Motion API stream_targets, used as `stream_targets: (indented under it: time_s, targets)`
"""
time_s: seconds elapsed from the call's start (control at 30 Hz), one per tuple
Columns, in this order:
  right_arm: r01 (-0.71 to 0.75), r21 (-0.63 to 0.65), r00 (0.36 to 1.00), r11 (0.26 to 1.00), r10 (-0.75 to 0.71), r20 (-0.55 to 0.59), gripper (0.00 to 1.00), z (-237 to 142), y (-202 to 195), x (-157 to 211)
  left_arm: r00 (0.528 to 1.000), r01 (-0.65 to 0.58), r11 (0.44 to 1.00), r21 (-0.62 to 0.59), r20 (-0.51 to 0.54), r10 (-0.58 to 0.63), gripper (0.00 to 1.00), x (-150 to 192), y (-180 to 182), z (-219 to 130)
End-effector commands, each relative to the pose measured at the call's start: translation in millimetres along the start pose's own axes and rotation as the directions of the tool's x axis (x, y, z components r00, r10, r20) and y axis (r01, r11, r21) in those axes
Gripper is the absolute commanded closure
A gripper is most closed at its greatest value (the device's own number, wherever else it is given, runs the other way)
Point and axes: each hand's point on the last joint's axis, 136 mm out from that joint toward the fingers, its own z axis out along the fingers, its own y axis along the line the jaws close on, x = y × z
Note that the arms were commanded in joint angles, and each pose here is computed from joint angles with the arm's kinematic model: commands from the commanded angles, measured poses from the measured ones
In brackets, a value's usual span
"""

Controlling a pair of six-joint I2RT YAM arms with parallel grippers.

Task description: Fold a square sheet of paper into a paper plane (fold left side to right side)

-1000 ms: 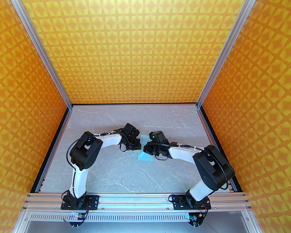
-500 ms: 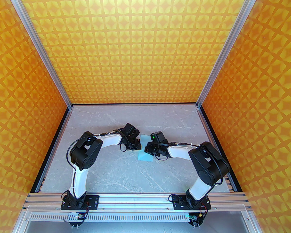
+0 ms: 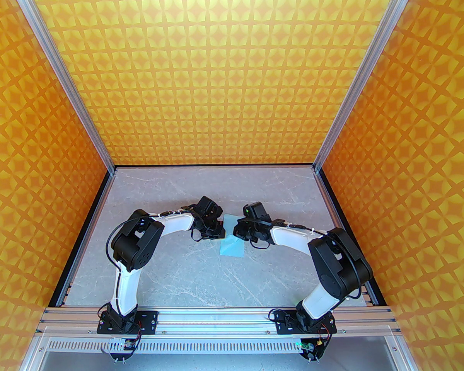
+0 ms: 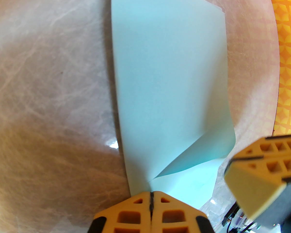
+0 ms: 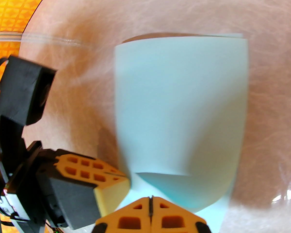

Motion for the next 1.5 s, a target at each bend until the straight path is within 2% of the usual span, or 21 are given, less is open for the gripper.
stream_targets:
  time_s: [0.0,0.27,0.57,0.77,1.0,1.27,1.47]
  targets:
    - [-0.010,0.060,0.999,0.998,0.012,-0.032,1.00,9,-25,11,0.996,0.033,0.992,-0.119,-0.076,-0.042,1.00,25,33,17]
    - [-0.037,0.090,0.998,0.995,0.042,-0.048,1.00,14,-46,27,0.996,0.035,0.992,-0.121,-0.079,-0.044,1.00,26,34,18]
    - [0.028,-0.098,0.999,0.995,-0.030,-0.016,1.00,-17,13,13,0.996,0.034,0.992,-0.120,-0.078,-0.044,1.00,26,33,18]
    - [0.015,-0.154,0.999,0.988,-0.023,-0.049,1.00,-8,27,26,0.996,0.036,0.992,-0.121,-0.079,-0.046,1.00,26,34,19]
    - [-0.031,-0.102,0.995,0.994,0.021,-0.094,1.00,18,6,39,0.996,0.035,0.992,-0.122,-0.079,-0.045,1.00,26,34,18]
    - [-0.043,-0.026,0.993,0.999,0.040,-0.114,1.00,26,-19,52,0.997,0.028,0.992,-0.123,-0.072,-0.037,1.00,24,31,15]
    - [-0.046,-0.024,0.992,0.999,0.043,-0.117,1.00,26,-22,55,0.999,-0.009,0.997,-0.080,0.051,0.013,0.90,3,-1,-26]
